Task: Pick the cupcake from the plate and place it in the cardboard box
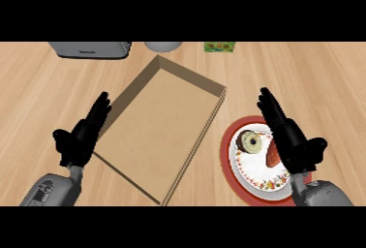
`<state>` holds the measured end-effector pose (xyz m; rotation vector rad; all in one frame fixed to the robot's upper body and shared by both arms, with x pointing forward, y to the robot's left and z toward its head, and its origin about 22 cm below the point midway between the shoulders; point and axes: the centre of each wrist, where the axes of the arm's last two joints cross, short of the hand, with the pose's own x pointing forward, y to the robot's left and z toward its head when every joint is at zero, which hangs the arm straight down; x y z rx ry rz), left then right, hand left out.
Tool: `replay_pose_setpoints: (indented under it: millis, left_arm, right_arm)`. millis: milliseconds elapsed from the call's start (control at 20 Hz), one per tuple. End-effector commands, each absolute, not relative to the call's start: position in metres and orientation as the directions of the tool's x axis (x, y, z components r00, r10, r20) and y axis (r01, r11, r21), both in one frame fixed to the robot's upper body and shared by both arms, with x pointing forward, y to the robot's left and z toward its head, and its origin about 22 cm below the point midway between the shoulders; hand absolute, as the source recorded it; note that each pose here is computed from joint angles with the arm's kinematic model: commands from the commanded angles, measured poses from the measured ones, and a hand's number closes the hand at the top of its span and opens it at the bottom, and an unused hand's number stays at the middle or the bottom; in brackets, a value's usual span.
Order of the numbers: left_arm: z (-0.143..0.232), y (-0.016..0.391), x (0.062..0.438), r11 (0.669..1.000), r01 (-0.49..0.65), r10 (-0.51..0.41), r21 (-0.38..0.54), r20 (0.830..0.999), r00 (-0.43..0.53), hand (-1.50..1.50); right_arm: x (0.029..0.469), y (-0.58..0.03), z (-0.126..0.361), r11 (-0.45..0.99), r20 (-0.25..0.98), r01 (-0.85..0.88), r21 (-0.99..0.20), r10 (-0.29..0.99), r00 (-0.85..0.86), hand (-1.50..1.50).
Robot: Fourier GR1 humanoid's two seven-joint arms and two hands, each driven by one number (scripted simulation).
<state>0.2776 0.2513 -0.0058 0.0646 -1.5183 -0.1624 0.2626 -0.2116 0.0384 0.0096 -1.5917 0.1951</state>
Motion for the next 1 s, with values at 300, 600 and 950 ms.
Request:
replay_pose_setpoints:
  millis: [300,600,950]
  left_arm:
    - [0.007,0.343,0.266,0.87,-0.164,-0.444,0.464,0.884,0.144,0.0]
    - [0.01,0.361,0.255,0.821,-0.208,-0.495,0.532,0.844,0.204,0.0]
    - [0.011,0.352,0.263,0.81,-0.216,-0.506,0.545,0.836,0.214,0.0]
  right_arm:
    - [0.267,-0.291,0.055,0.8,0.785,-0.116,-0.589,0.532,-0.318,-1.5]
    - [0.22,-0.29,-0.057,0.979,0.933,-0.037,-0.203,0.182,-0.311,-1.5]
    - [0.243,-0.351,-0.079,0.925,0.834,-0.083,-0.37,0.292,-0.469,-1.5]
